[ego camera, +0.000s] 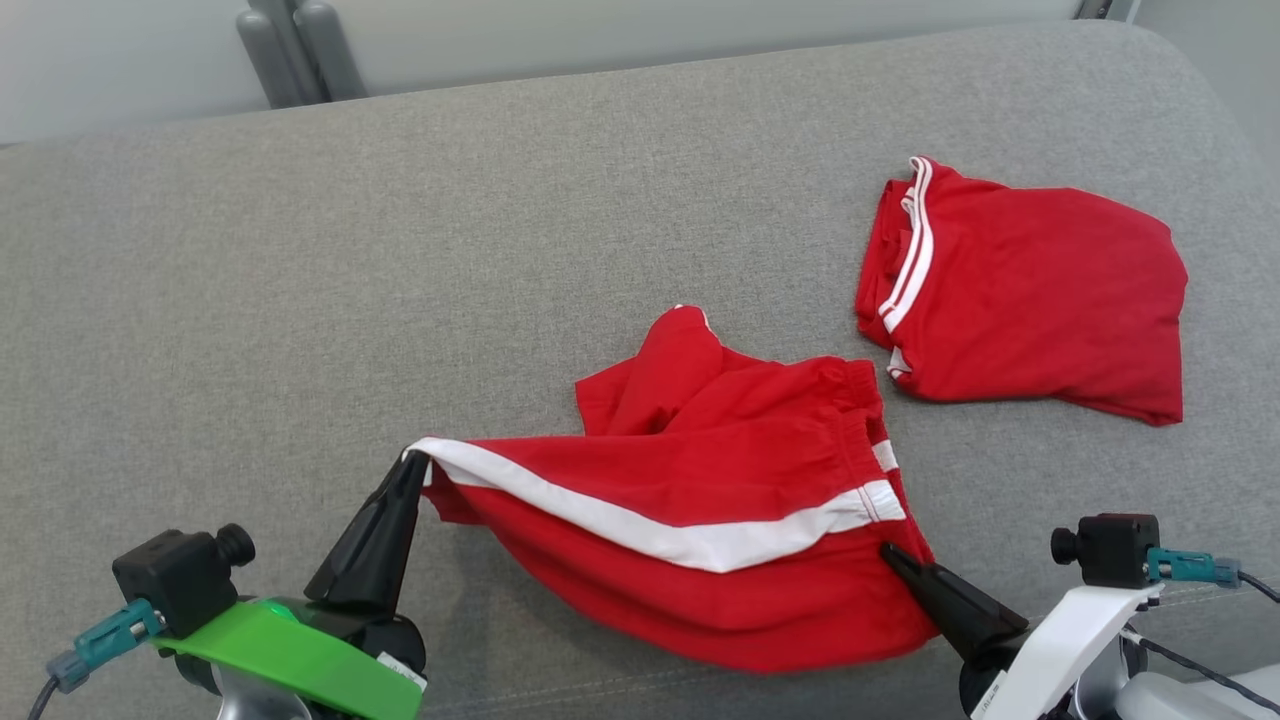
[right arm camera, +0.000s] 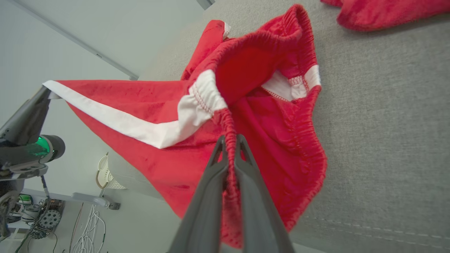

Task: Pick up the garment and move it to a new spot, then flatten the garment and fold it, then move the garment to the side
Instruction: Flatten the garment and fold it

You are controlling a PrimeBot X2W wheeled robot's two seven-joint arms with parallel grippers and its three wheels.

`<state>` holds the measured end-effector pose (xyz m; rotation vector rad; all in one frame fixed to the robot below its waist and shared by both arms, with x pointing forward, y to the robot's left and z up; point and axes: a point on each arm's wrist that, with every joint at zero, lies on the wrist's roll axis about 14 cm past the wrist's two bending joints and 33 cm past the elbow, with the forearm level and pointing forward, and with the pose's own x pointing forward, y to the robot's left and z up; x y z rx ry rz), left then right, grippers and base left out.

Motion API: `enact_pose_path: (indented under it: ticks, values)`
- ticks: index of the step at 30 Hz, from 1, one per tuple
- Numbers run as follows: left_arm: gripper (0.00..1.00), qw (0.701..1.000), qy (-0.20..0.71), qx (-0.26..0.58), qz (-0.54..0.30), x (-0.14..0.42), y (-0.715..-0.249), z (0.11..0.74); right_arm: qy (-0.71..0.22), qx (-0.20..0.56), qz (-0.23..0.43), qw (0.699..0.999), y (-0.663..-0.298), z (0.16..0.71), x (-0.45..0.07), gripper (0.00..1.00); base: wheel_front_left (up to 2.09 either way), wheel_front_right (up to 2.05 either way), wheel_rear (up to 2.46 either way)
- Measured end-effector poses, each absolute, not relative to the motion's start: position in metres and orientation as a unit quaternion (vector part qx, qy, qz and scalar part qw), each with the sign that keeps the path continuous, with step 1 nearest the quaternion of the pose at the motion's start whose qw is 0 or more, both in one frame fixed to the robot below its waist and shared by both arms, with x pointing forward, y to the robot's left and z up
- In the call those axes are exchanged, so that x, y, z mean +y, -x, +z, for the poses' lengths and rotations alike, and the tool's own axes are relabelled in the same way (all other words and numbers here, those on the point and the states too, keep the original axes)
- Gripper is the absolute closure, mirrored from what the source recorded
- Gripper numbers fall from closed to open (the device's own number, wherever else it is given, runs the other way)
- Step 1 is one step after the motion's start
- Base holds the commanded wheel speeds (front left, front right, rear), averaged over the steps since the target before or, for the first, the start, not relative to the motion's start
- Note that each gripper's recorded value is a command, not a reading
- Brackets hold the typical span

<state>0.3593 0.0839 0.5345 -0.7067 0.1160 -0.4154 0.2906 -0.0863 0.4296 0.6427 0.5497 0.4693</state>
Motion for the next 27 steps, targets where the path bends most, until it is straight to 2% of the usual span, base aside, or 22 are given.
enact_pose_path:
  ticks: [1, 2, 3, 5, 7, 9, 10, 17, 27]
  values:
    - [1.0, 0.916, 0.344, 0.056, -0.201, 0.084, -0.359, 0.534, -0.306, 0.269, 0.227, 0.884, -0.289, 0.428, -0.086, 1.0, 0.0, 0.0, 0.0]
    - [1.0, 0.916, 0.345, 0.056, -0.199, 0.085, -0.359, 0.535, -0.305, 0.272, 0.228, 0.884, -0.289, 0.426, -0.085, 0.9, 0.0, 0.0, 0.0]
    - [1.0, 0.915, 0.346, 0.054, -0.198, 0.085, -0.359, 0.535, -0.302, 0.28, 0.23, 0.882, -0.287, 0.423, -0.084, 0.7, 0.0, 0.0, 0.0]
    - [1.0, 0.916, 0.348, 0.054, -0.193, 0.086, -0.359, 0.535, -0.302, 0.284, 0.23, 0.881, -0.286, 0.42, -0.083, 0.61, 0.0, 0.0, 0.0]
    - [1.0, 0.915, 0.35, 0.053, -0.192, 0.086, -0.359, 0.536, -0.301, 0.286, 0.232, 0.88, -0.287, 0.419, -0.081, 0.46, 0.0, 0.0, 0.0]
    - [1.0, 0.915, 0.352, 0.051, -0.192, 0.086, -0.36, 0.537, -0.301, 0.287, 0.234, 0.879, -0.289, 0.419, -0.08, 0.22, 0.0, 0.0, 0.0]
    - [1.0, 0.915, 0.353, 0.052, -0.191, 0.086, -0.36, 0.536, -0.298, 0.288, 0.235, 0.879, -0.29, 0.418, -0.08, 0.0, 0.0, 0.0, 0.0]
    - [1.0, 0.915, 0.354, 0.055, -0.186, 0.088, -0.361, 0.534, -0.264, 0.292, 0.258, 0.882, -0.293, 0.415, -0.075, 0.0, 0.0, 0.0, 0.0]
    - [1.0, 0.915, 0.356, 0.055, -0.181, 0.089, -0.36, 0.533, -0.262, 0.286, 0.266, 0.883, -0.298, 0.418, -0.07, 0.0, 0.0, 0.0, 0.0]
